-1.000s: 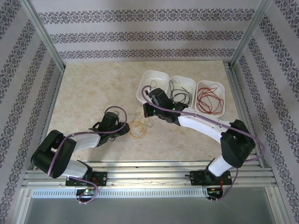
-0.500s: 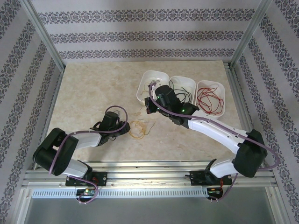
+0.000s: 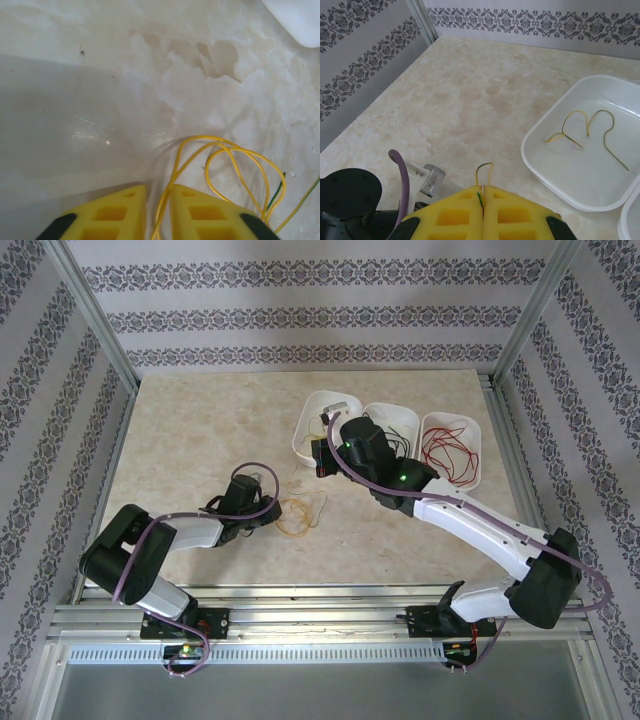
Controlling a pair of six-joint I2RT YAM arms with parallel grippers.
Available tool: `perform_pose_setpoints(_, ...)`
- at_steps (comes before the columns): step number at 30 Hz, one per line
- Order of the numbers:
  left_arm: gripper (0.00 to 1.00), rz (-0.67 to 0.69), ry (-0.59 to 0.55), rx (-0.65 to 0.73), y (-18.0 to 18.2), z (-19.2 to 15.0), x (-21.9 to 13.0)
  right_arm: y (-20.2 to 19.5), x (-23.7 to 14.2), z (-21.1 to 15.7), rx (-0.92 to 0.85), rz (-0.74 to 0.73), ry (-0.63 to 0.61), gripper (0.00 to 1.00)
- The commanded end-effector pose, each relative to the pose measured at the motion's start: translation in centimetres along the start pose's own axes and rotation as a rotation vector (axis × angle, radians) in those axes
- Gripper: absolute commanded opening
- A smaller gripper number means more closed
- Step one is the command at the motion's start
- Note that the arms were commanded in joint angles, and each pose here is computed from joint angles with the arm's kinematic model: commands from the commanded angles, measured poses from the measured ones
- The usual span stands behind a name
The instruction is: Untangle the cables
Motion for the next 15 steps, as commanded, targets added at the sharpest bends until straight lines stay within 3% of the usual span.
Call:
perform_pose_setpoints(1,0.13,-0.078,0.078,0.04,-1.7,-1.8,1.2,0.0,-1.9,2.5,-0.025,-0.029,-0.076,0.0)
perform_pose_setpoints(11,0.0,-0.059,0.074,0.046,-1.4,-1.8,1.0,-0.7,-3.9,4.0,-0.063,-0.08,-0.133,0.0)
perform_pose_setpoints(15,0.0,-0.059,0.079,0.046,-1.4,-1.9,1.1,-0.7,-4.7,4.6,-0.078,-0.088,-0.149,0.0)
Point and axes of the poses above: each hand's point on the last joint's axis, 136 mm out from that joint toward the fingers, its own x axis out along the fingers, its own y axis along the line the jaws close on, z = x × y, the point moved 4 cm from there along -x, back along the fingers, and after that the axes turned 5 degrees about -x, right-handed, at the moved point
